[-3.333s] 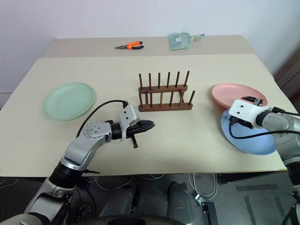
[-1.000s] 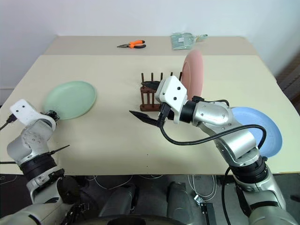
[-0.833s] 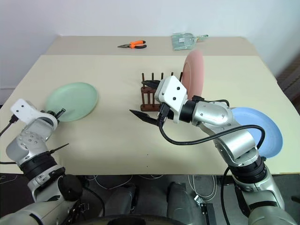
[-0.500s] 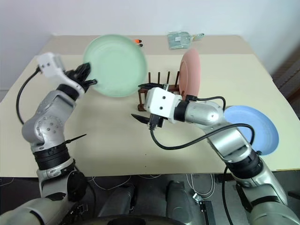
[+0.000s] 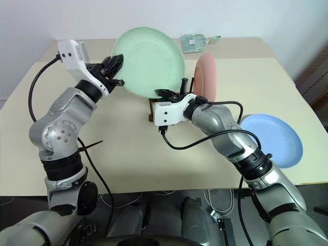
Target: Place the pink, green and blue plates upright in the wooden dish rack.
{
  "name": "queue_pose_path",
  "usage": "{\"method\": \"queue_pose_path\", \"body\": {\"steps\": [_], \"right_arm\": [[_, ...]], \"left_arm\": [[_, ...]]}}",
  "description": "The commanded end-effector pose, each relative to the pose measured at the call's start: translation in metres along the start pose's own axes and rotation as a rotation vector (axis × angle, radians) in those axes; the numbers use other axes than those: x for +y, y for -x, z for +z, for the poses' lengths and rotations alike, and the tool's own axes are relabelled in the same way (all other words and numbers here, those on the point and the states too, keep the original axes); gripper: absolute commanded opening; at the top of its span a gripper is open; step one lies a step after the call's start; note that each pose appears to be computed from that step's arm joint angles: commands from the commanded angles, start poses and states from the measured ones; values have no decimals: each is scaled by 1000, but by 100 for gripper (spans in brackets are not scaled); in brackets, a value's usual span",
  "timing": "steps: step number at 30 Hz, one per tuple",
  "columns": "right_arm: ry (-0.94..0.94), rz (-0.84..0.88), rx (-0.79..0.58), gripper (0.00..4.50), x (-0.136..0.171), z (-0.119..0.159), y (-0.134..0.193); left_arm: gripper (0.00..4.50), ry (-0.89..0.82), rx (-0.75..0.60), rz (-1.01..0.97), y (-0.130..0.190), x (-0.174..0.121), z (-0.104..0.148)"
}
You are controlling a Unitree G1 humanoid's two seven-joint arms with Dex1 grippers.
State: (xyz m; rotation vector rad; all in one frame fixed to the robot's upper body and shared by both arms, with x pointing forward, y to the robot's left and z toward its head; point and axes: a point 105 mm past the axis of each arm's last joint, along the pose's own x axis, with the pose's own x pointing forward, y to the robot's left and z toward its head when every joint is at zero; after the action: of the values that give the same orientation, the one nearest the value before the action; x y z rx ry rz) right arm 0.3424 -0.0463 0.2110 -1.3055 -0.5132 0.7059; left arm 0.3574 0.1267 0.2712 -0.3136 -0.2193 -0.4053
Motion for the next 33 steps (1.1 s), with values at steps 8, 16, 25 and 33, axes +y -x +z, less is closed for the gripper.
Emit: {"method": "queue_pose_path", "body": {"steps": [8, 16, 25, 33], "right_arm": [[-865, -258, -307, 0, -69, 27, 40], [-1331, -226, -281, 0, -64, 15, 58], [-1498, -251, -192, 0, -63, -7, 63], [-1581, -215, -111, 0, -48, -17, 57]], "left_arm": [[306, -198, -255, 280, 27, 83, 59], [306, -370, 294, -276, 64, 25, -80], [306, -280, 470, -511, 95, -15, -123], [306, -292, 461, -504, 92, -18, -126]]}}
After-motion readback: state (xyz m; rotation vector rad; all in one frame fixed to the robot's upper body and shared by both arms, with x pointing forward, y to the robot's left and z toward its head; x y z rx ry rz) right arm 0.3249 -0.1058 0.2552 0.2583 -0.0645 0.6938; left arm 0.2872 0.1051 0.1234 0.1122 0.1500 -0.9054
